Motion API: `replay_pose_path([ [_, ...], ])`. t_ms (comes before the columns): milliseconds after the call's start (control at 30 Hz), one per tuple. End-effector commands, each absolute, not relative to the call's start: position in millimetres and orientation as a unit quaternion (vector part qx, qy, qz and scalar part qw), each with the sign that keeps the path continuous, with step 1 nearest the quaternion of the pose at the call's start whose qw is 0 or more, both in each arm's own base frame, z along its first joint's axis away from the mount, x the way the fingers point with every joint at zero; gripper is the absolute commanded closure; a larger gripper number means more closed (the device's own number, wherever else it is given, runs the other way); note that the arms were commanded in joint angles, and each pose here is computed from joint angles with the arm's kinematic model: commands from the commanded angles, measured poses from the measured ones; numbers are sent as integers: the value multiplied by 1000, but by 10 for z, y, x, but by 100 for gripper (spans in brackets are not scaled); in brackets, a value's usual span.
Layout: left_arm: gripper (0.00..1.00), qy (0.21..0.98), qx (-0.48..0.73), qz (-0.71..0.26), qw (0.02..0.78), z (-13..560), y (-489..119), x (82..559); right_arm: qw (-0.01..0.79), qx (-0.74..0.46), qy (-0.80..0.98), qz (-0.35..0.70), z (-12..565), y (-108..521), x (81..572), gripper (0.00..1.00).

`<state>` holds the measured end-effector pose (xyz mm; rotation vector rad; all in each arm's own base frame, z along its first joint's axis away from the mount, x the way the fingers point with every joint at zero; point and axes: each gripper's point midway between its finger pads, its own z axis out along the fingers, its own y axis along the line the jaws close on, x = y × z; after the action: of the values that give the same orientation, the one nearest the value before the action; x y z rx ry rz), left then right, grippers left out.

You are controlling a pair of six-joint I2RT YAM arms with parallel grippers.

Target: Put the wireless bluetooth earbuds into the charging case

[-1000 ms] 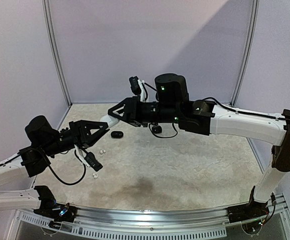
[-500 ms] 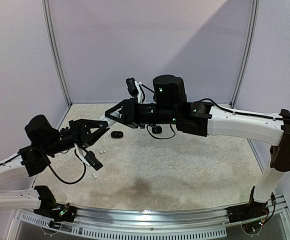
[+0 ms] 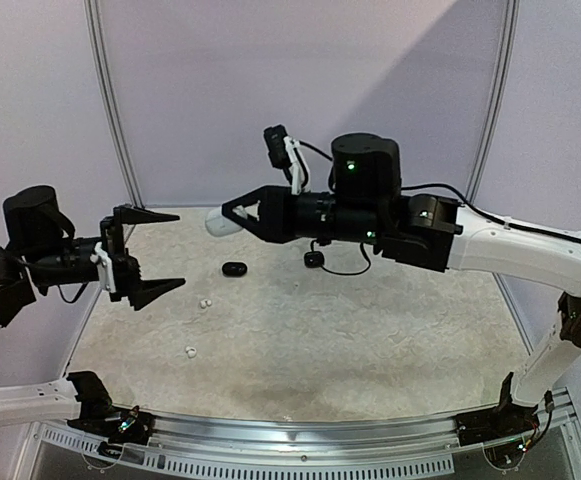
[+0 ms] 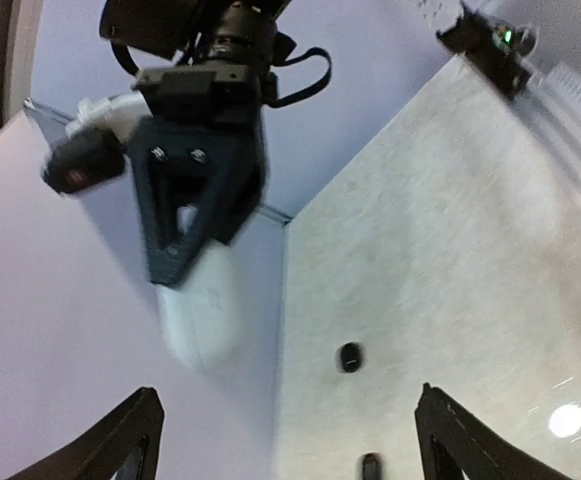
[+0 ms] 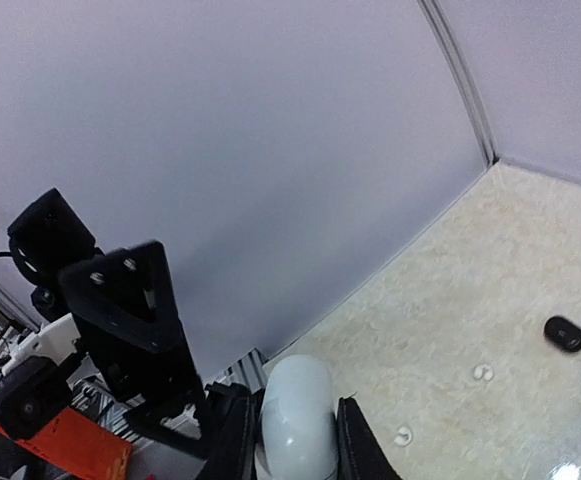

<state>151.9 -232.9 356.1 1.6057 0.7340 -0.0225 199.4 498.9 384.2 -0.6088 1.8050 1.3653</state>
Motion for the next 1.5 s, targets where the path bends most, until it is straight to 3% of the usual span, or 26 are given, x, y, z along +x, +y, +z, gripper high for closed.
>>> replay_pose_path([
  [0,12,558,610,-263,497,3096,-2311,1222,502,-265,652,503,4330,4750,2082,100],
  [100,18,600,526,-317,513,3335,-2348,1330,518,-281,629,507,4447,4744,2045,100],
  [267,28,604,431,-429,515,3786,-2472,1386,540,-322,562,538,4688,4812,1876,100],
  [433,28,573,384,-512,511,4090,-2555,1360,544,-363,504,563,4784,4917,1664,100],
  [767,30,506,333,-570,555,4427,-2643,1544,542,-410,456,576,4748,5026,1477,100],
  [833,34,497,344,-575,551,4424,-2680,1528,543,-412,449,577,4757,5021,1458,100],
  [900,48,504,342,-576,545,4384,-2718,1573,544,-414,444,579,4748,5023,1447,100],
  [1000,60,494,352,-579,545,4379,-2749,1566,539,-416,445,581,4700,5048,1440,100],
  [1200,63,470,374,-585,545,4429,-2768,1485,539,-415,452,577,4624,5040,1473,100],
  [1333,77,466,384,-588,538,4392,-2787,1464,548,-407,443,581,4670,4985,1486,100],
  [1467,77,465,381,-591,538,4390,-2792,1482,552,-404,437,584,4705,4967,1490,100],
])
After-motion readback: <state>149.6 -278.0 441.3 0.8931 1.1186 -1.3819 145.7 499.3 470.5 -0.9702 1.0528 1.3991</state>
